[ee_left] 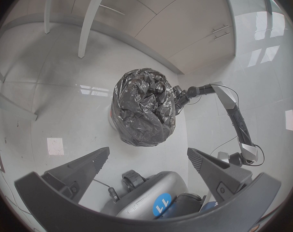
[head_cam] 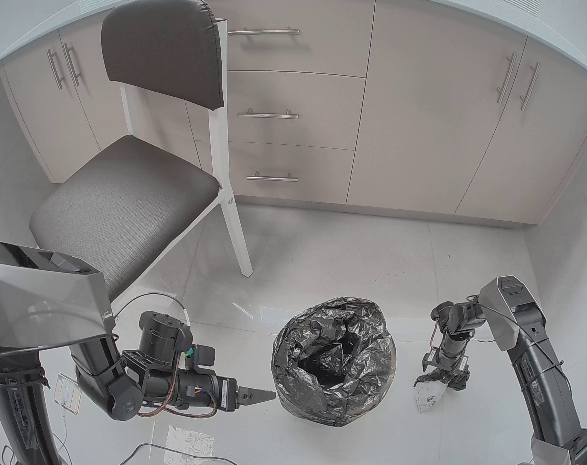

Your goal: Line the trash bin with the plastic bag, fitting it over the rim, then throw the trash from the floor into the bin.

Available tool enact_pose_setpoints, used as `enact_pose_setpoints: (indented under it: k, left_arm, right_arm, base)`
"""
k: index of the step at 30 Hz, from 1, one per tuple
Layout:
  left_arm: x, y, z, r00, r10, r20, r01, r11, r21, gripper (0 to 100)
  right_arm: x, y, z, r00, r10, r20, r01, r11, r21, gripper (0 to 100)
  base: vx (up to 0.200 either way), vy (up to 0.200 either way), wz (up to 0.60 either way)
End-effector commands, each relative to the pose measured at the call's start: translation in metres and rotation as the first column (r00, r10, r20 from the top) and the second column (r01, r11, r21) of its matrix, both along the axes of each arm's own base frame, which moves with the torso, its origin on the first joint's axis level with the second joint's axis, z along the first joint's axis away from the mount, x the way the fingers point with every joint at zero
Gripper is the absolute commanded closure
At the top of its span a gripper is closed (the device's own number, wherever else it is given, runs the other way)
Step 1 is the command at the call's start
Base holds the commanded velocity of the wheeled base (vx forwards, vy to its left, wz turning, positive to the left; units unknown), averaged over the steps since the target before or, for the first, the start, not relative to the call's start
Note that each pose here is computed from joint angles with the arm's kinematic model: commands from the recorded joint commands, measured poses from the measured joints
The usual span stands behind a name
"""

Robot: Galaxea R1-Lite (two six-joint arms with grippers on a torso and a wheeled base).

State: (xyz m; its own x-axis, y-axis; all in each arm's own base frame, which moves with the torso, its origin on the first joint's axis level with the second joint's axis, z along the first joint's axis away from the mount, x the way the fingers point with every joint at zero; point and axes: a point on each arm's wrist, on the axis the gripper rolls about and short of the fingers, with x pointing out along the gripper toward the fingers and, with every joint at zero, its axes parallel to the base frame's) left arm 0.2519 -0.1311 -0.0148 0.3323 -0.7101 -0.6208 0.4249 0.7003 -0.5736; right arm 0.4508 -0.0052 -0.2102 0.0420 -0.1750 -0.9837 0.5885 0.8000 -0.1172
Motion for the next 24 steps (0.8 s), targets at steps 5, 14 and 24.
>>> enact_pose_setpoints:
  k: [5, 14, 24]
  left_arm:
    - [-0.0033, 0.0015, -0.01, 1.0, 0.003, 0.029, -0.003, 1.0, -0.017, 0]
    - [-0.0034, 0.0006, -0.0101, 1.0, 0.002, 0.029, -0.001, 1.0, -0.019, 0]
    - [-0.0034, 0.0006, -0.0101, 1.0, 0.002, 0.029, -0.001, 1.0, -0.019, 0]
  right_arm:
    - [0.0032, -0.0024, -0.0006, 0.999, -0.007, 0.034, 0.007, 1.0, -0.005, 0]
    - [0.0034, -0.001, -0.0006, 0.999, 0.004, 0.034, -0.004, 1.0, -0.007, 0]
    - [0.0032, -0.001, -0.0006, 0.999, 0.008, 0.031, -0.008, 1.0, -0.009, 0]
  base:
    - [0.0, 0.0, 0.0]
    - [0.0, 0.0, 0.0]
    - [0.0, 0.0, 0.0]
